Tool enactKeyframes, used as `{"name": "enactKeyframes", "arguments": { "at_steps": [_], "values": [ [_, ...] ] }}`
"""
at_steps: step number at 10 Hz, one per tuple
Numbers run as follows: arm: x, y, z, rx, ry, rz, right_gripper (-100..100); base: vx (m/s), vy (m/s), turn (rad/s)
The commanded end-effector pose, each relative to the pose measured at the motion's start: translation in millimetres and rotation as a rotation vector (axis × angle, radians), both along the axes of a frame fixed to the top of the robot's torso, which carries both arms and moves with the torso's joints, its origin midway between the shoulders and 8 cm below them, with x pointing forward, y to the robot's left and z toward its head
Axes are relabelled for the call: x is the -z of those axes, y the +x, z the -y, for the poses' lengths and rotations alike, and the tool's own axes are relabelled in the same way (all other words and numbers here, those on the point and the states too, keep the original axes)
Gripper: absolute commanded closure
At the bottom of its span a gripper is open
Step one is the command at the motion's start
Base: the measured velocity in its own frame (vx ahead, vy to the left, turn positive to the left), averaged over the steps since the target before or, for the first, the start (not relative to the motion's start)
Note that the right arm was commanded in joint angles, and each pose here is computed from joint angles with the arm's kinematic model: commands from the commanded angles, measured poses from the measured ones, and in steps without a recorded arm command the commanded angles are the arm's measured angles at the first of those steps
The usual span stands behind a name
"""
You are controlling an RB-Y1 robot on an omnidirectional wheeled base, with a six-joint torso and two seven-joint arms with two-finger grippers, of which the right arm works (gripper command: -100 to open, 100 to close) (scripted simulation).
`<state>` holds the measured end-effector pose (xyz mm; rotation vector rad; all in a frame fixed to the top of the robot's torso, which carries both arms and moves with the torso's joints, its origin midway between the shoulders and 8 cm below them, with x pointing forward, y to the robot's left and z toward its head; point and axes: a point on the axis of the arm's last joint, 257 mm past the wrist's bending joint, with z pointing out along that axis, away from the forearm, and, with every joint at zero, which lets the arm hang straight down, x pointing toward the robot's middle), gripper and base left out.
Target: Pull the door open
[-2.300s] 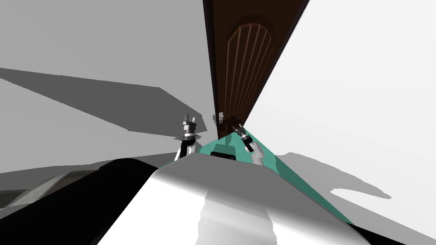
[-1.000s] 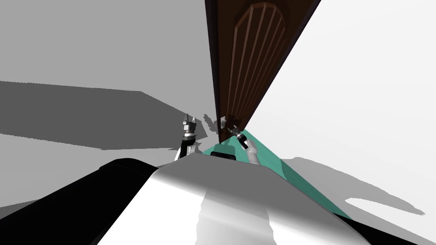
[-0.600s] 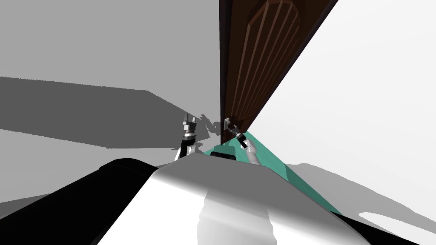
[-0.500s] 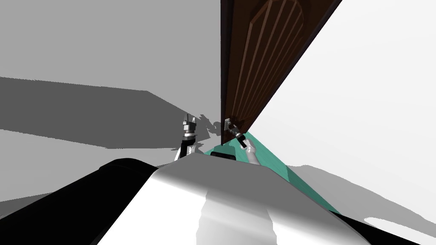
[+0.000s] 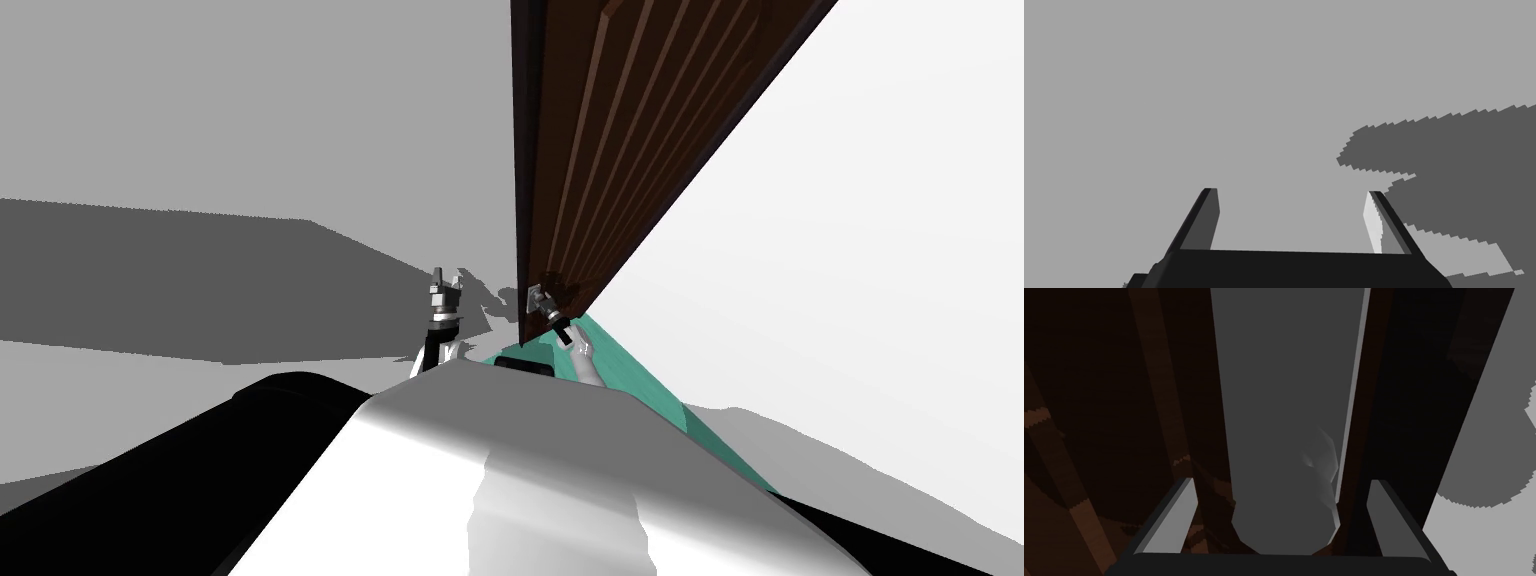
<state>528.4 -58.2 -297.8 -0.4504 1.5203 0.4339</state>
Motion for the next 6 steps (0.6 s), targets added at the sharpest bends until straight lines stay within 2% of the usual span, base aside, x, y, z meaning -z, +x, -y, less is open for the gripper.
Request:
{"name": "enactKeyframes", "arguments": {
  "at_steps": [1, 6],
  "values": [
    [-0.1, -0.5, 0.5, -0.001, 0.001, 0.000, 100, -0.015, 0.000, -0.001],
    [-0.1, -0.5, 0.5, -0.001, 0.001, 0.000, 100, -0.009, 0.003, -0.004]
  ]
}}
